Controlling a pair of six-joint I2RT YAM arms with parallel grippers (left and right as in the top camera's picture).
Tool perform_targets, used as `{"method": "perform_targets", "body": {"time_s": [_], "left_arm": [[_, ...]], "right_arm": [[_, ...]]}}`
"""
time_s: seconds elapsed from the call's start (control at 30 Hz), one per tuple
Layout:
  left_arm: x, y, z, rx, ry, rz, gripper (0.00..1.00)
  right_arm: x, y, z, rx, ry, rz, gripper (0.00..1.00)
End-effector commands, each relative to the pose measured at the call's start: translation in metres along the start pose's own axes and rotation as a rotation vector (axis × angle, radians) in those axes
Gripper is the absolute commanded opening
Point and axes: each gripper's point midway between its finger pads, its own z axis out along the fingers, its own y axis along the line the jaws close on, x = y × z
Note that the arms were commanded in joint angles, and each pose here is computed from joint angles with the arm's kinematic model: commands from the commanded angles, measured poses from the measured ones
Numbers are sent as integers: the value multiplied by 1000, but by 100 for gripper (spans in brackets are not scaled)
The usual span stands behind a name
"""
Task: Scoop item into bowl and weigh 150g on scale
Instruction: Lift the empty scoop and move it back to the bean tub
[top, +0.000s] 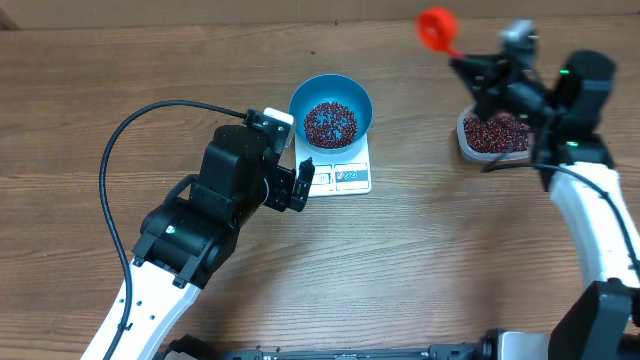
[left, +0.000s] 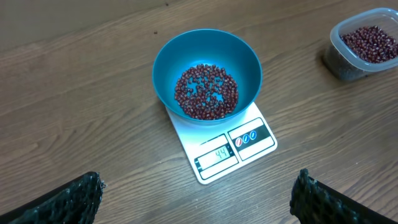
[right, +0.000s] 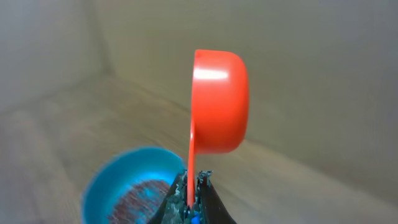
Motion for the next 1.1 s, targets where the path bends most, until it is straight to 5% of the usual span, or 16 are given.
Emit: {"method": "perform_targets", "body": {"time_s": [0.0,0.47,1.07], "left_arm": [[-3,0,-4,6,-16,-11,100],[-3,0,-4,6,-17,-11,100],[-3,0,-4,6,-15,-11,100]], "right_arm": [[19,-63,-43,244,54,146,4],[136,-98,-115,601,521,323,4],[194,-95,-116,627,733,378,4]]}}
